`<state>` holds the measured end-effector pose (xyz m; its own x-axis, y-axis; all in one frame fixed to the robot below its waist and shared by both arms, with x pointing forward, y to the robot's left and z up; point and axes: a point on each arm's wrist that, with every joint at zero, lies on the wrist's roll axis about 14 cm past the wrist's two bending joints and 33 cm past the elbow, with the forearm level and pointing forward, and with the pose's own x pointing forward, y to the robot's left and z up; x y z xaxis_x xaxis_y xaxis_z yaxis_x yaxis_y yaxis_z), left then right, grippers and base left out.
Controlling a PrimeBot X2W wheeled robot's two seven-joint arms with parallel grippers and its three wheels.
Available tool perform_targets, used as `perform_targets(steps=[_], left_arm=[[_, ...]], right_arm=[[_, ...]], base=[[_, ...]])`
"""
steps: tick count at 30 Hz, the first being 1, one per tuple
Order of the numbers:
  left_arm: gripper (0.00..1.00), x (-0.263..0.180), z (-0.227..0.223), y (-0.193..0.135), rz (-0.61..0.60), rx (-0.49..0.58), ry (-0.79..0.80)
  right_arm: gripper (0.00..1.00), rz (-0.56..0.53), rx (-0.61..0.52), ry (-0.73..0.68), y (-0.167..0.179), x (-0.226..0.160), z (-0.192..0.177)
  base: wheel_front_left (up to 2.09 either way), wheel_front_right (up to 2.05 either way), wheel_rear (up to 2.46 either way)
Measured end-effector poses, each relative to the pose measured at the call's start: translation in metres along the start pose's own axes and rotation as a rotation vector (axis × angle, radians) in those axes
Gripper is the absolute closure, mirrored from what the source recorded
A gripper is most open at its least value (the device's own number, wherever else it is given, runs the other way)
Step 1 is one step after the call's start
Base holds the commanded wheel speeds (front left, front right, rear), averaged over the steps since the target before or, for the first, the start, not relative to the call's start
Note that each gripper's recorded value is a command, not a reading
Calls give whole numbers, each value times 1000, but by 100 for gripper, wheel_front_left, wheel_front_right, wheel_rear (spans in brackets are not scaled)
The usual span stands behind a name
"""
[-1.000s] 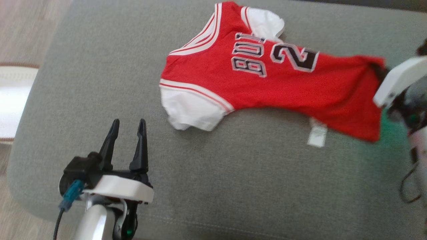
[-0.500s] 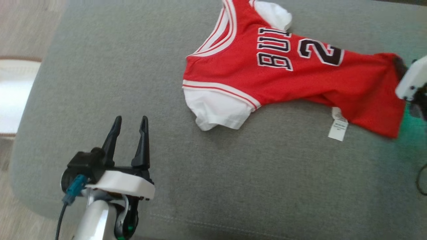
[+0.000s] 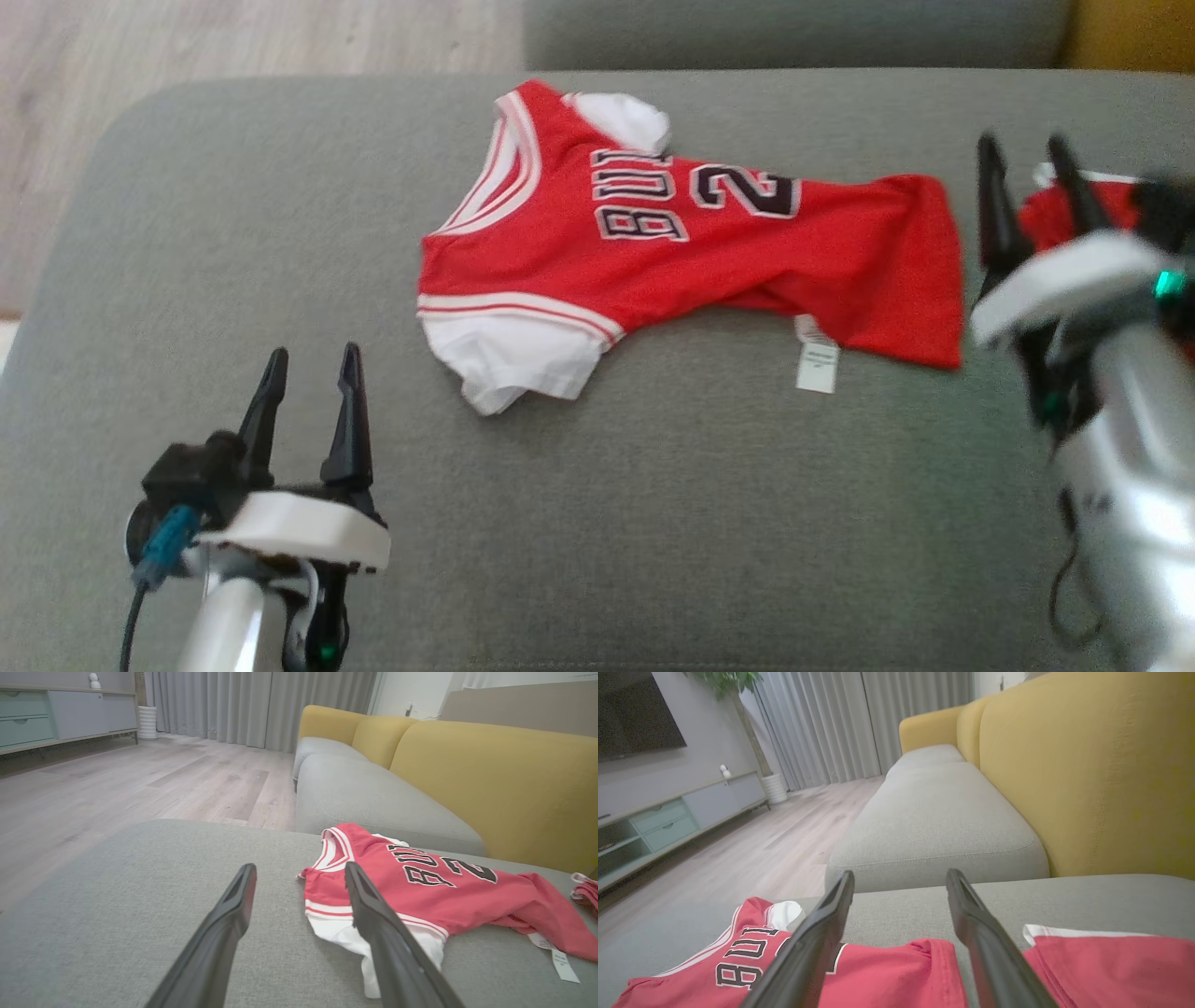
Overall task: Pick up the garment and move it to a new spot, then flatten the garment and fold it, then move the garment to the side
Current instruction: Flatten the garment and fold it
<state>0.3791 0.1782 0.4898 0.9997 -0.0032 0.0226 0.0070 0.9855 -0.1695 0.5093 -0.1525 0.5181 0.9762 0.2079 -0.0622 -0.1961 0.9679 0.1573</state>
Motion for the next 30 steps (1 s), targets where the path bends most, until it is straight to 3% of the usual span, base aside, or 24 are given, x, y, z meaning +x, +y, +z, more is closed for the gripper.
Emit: perform_targets(steps=[7, 12, 16, 30], left_arm=[[0, -1, 6, -17, -43, -12, -22], [0, 1, 13, -21, -54, -17, -44], [0, -3, 7, -21, -52, -19, -28], [0, -9, -3, -18, -51, -9, 3]], right_arm=[[0, -13, -27, -81, -3, -71, -16], [0, -55, -4, -44, -5, -108, -45], [0, -76, 13, -21, -4, -121, -57], [0, -83, 2, -42, -5, -115, -43]], base=[[0, 0, 0], [0, 0, 0], [0, 0, 0], [0, 0, 0]])
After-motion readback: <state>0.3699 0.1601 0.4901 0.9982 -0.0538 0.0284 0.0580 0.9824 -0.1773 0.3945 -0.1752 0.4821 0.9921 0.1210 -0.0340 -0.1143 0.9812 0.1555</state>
